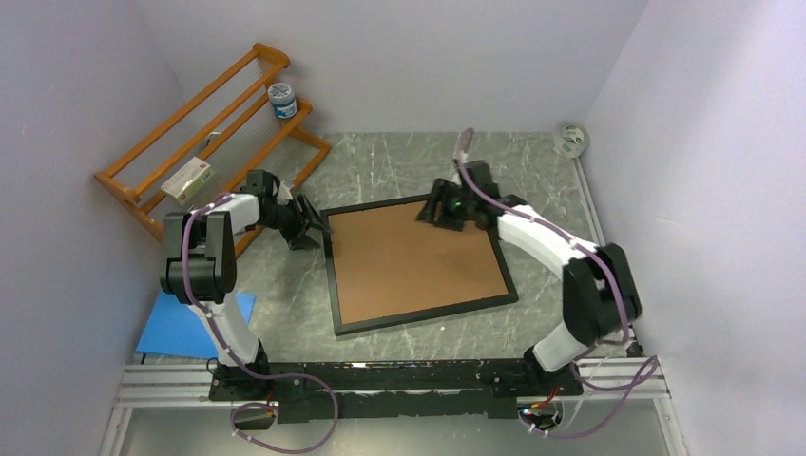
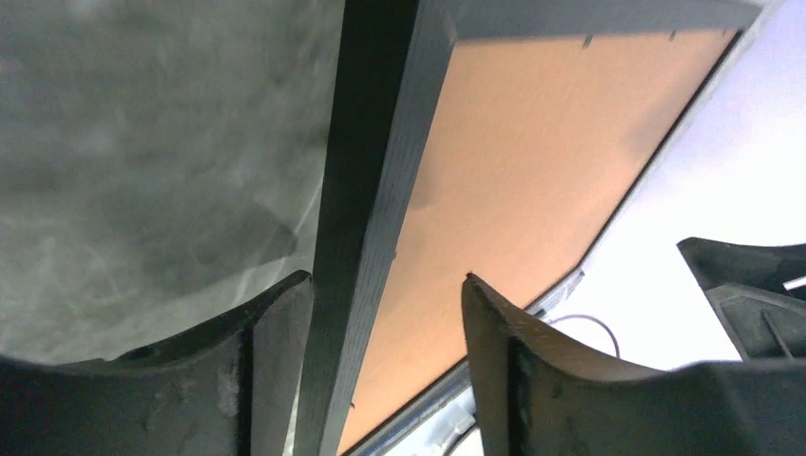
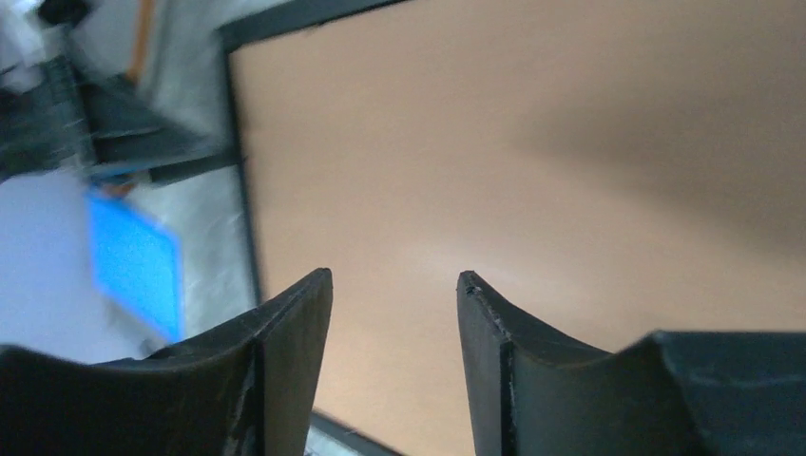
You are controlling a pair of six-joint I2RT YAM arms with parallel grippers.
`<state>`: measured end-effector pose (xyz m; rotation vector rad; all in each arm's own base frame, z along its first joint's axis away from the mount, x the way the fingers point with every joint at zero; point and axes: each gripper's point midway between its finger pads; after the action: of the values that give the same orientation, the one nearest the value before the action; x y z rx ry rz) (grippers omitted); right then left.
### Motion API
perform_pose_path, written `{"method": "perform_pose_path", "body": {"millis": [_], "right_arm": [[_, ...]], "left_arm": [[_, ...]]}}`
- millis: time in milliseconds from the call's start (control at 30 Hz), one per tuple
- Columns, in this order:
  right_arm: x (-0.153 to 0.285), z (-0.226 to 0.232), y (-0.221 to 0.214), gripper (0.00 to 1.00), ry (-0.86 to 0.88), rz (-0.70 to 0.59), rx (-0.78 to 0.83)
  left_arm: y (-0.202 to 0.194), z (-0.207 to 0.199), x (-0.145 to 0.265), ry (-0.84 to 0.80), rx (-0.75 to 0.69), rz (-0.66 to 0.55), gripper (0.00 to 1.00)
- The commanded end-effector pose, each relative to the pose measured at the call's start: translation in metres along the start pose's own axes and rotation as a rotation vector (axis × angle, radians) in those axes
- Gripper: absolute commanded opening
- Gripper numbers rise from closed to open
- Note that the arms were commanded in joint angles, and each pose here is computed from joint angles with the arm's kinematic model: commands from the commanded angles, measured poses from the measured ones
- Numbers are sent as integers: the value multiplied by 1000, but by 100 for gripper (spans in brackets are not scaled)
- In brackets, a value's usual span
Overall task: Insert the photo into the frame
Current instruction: Adjust the photo frame at the center of the board, then install the photo frame at the center of the board.
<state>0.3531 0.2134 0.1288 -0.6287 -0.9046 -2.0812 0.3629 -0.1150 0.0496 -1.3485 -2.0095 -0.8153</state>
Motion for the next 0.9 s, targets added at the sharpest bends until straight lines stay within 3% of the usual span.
{"method": "perform_pose_path", "body": {"millis": [0,133,267,433,867], "right_arm": [[-17,105,-68,52,429,298,62],[-35,151,-129,39,551,517,42],[-49,170,-169,30,580,676,28],[-57,176,-205,26,589,797,-1],[-79,131,-244,21,330,938,-73]], "left_arm": [[-34,-14,1,-148,15,71,58],[-53,-12,-4,-196,59,107,39],[-63,-7,-8,-199,74,124,32],[-69,6,-12,-129,91,134,27],[-77,16,-12,-80,107,146,26]]}}
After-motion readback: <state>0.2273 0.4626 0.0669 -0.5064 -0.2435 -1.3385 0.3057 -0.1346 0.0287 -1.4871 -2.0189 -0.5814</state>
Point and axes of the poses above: each gripper's point midway between its finger pads, its own x axis back along the fingers, its own z axis along the line the jaws close on, y = z × x, and after that the axes turned 12 degrees about -x, right-handed
